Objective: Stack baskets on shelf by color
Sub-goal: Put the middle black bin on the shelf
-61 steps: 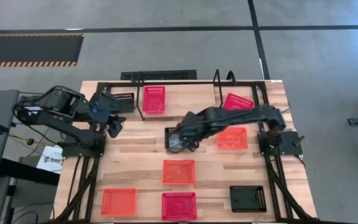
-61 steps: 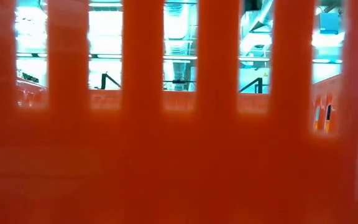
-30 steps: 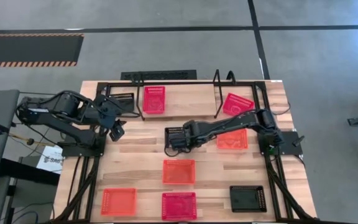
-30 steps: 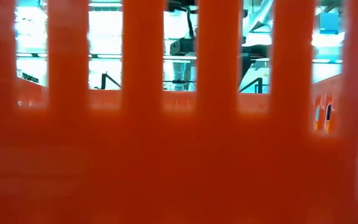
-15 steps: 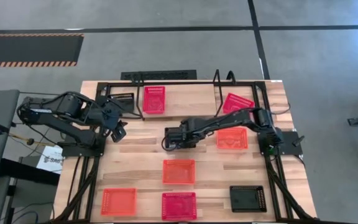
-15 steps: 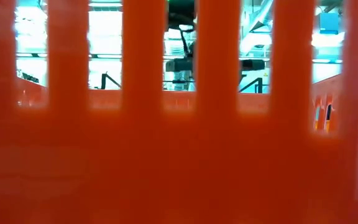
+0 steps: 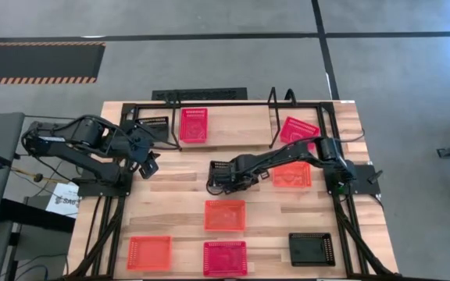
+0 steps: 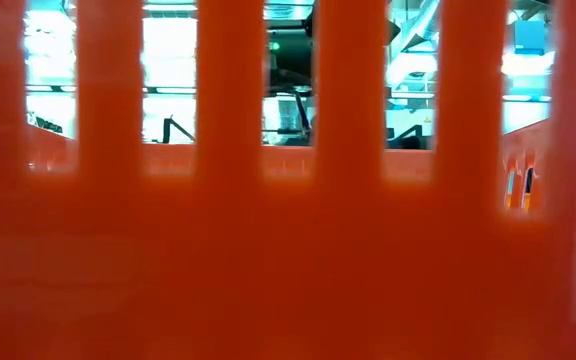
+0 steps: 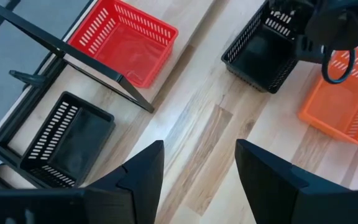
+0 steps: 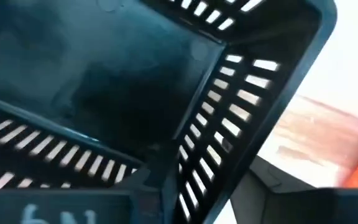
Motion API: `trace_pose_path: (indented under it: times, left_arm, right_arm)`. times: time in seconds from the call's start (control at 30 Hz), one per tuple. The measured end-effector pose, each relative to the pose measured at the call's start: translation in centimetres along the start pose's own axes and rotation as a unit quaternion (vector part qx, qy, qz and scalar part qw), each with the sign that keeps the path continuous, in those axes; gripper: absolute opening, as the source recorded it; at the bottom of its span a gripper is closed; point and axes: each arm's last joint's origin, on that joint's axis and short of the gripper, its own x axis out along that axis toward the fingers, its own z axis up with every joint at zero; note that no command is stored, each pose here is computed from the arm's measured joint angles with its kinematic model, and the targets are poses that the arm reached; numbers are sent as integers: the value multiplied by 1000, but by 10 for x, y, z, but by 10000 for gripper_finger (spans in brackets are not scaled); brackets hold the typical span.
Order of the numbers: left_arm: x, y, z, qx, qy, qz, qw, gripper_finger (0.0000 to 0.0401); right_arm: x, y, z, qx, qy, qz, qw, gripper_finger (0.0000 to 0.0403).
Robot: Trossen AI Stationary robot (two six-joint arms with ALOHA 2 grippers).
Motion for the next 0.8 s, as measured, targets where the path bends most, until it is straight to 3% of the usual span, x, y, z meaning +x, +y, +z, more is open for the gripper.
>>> trace_pose_path:
  times: [0.23, 0.37, 0.5, 0.63, 0.8]
  left_arm:
    - [0, 0, 0, 0, 0, 0, 1000, 187]
    - [0, 0, 0, 0, 0, 0, 1000, 187]
    - [0, 0, 0, 0, -1, 0, 1000, 187]
    - [0, 0, 0, 0, -1, 0, 1000, 187]
    - [0, 0, 0, -1, -1, 0, 1000, 187]
  right_arm:
    - [-22, -5, 2, -39, -10, 30, 999, 13]
    - [-49, -15, 3, -61, -38, 39, 997, 8]
    - [-109, -36, 10, -75, -124, 71, 987, 5]
    - [-166, -67, 22, -115, -214, 94, 965, 4]
    - [-221, -113, 57, -199, -291, 106, 930, 3]
